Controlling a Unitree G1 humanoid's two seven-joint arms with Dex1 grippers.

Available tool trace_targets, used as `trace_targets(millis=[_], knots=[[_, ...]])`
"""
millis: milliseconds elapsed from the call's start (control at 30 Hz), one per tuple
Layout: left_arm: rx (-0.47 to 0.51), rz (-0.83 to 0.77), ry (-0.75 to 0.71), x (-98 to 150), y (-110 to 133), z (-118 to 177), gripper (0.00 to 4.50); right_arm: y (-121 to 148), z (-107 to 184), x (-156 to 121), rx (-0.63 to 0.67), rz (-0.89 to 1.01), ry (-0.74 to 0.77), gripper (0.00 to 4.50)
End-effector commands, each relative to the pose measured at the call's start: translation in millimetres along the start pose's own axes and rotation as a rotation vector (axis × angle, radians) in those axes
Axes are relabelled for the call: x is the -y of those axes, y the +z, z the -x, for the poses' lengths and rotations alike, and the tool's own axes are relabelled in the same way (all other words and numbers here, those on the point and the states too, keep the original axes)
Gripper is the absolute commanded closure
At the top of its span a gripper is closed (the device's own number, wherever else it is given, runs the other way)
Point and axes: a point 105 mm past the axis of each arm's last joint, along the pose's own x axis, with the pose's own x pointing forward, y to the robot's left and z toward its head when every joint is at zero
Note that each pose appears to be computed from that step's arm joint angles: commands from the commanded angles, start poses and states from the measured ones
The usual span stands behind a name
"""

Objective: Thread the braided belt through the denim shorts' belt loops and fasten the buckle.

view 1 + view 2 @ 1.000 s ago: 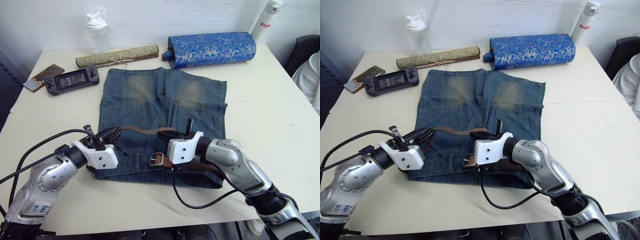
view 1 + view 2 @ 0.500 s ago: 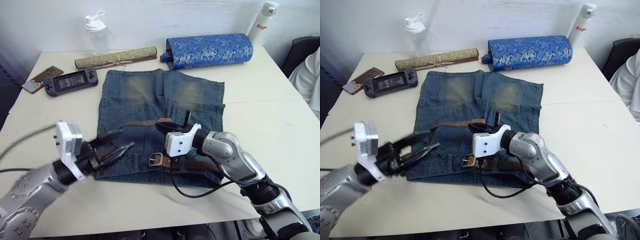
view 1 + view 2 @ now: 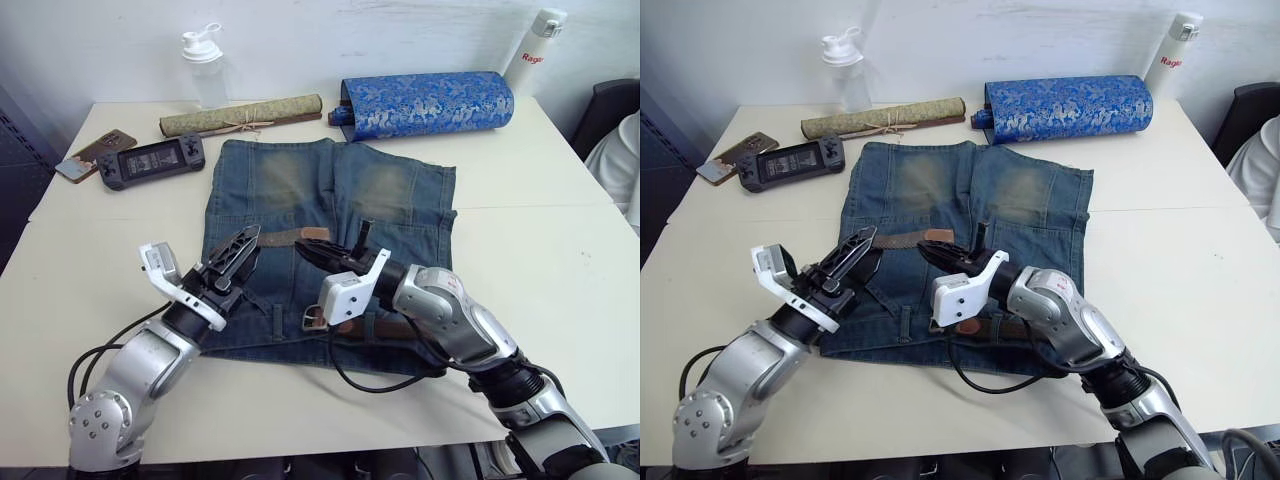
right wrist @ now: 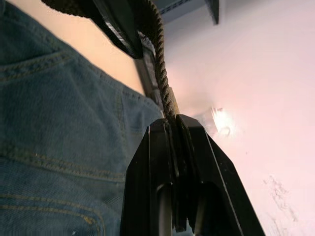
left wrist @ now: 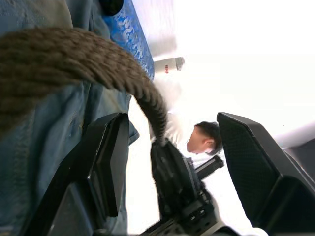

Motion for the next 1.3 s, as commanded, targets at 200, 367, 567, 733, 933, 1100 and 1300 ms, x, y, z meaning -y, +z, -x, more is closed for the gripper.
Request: trace_targets(millis=[200,367,567,733,933,1100,1300], knots=[[0.055,0.109,0.015,15.3,-5.1,-11.6,1.35,6.3,1.5,7.8,0.021,0.014,-0.036,4.50],[0.062,0.122,0.042,12.1,-5.3,-10.4,1.35,6.4,1.0,7.4,0.022,0.011,-0.036,4.50],[0.085,0.139,0.067,9.5,-5.0,-4.2,1.35,2.9,1.4,7.8,0.009,0.011,-0.038,4.50],[0.111,0.158,0.082,7.6,-4.4,2.1,1.35,2.4,0.9,7.9,0.007,0.006,-0.041,4.50],[0.104,0.156,0.082,7.1,-6.0,2.7,2.93,3.5,1.1,7.4,0.011,0.000,-0.040,4.50],[0.106,0.160,0.080,5.7,-5.4,2.4,4.45,4.8,1.6,6.5,0.016,-0.005,-0.036,4.50],[0.104,0.160,0.079,2.4,-4.1,1.6,4.45,8.0,3.1,4.1,0.031,-0.011,-0.028,4.50]])
